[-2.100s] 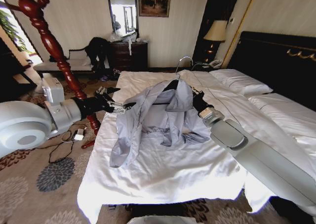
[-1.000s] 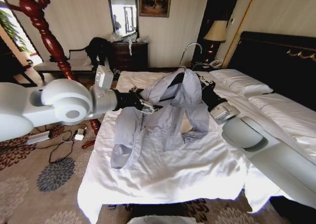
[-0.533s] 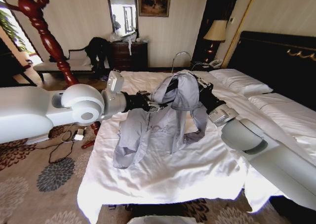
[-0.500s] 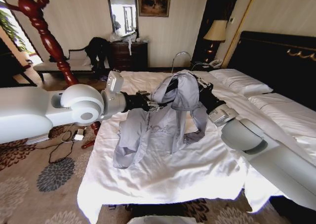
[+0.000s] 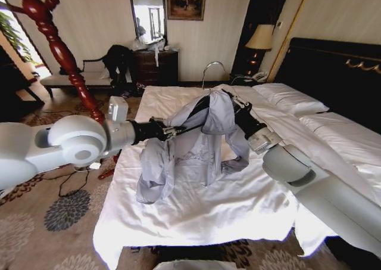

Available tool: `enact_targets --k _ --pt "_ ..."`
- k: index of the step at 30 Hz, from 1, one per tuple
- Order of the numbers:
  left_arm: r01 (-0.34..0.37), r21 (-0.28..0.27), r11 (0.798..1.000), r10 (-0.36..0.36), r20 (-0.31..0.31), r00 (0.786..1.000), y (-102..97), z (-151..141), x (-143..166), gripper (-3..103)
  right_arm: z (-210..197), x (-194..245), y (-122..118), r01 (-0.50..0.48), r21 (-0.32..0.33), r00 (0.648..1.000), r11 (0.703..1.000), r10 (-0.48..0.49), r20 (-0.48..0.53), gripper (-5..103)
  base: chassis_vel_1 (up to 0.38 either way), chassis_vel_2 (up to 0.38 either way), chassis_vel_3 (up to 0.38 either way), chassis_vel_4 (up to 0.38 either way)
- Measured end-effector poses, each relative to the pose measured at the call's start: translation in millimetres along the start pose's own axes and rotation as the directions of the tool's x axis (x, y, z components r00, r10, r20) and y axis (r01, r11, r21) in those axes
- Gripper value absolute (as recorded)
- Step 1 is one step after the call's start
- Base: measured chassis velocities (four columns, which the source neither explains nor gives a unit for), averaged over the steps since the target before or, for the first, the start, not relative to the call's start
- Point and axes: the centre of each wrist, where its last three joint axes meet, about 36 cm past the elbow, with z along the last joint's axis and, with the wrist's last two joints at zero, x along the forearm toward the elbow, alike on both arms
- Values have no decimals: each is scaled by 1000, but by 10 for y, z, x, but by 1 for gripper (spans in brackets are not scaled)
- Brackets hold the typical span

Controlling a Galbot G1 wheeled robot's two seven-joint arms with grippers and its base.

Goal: Pick up the clothes from the bed and hang them on the clothes hanger.

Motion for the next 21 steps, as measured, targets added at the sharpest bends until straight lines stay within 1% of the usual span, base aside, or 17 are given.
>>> enact_targets --k 6,7,8,10,13,15,19,20,21 --pt "9 10 1000 -9 2 1000 4 7 30 21 -132 31 -8 16 -5 1000 1000 -16 9 24 0 0 0 0" --pt "19 13 1000 -19 1 1000 10 9 31 21 -172 63 -3 34 -4 999 999 -34 19 29 0 0 0 0" --pt "19 13 1000 -19 1 1000 10 9 31 21 -172 63 -3 34 -4 999 999 -34 19 29 0 0 0 0" --pt "31 15 999 -31 3 1000 20 8 31 19 -176 87 4 55 -4 998 998 -55 22 40 0 0 0 0" --pt "41 15 999 -41 9 999 41 -4 30 19 -180 100 8 70 -19 997 997 -69 26 56 0 0 0 0" --pt "43 16 999 -44 11 999 47 -5 32 19 -179 101 5 72 -20 997 997 -72 28 56 0 0 0 0" --pt "73 20 997 -74 32 997 104 -26 80 19 -148 140 33 92 -33 995 995 -92 25 78 0 0 0 0" --pt "73 20 997 -74 32 997 104 -26 80 19 -148 140 33 92 -33 995 995 -92 25 78 0 0 0 0" --pt "89 26 996 -90 42 995 124 -28 110 19 -126 165 57 100 -44 995 994 -99 18 83 0 0 0 0"
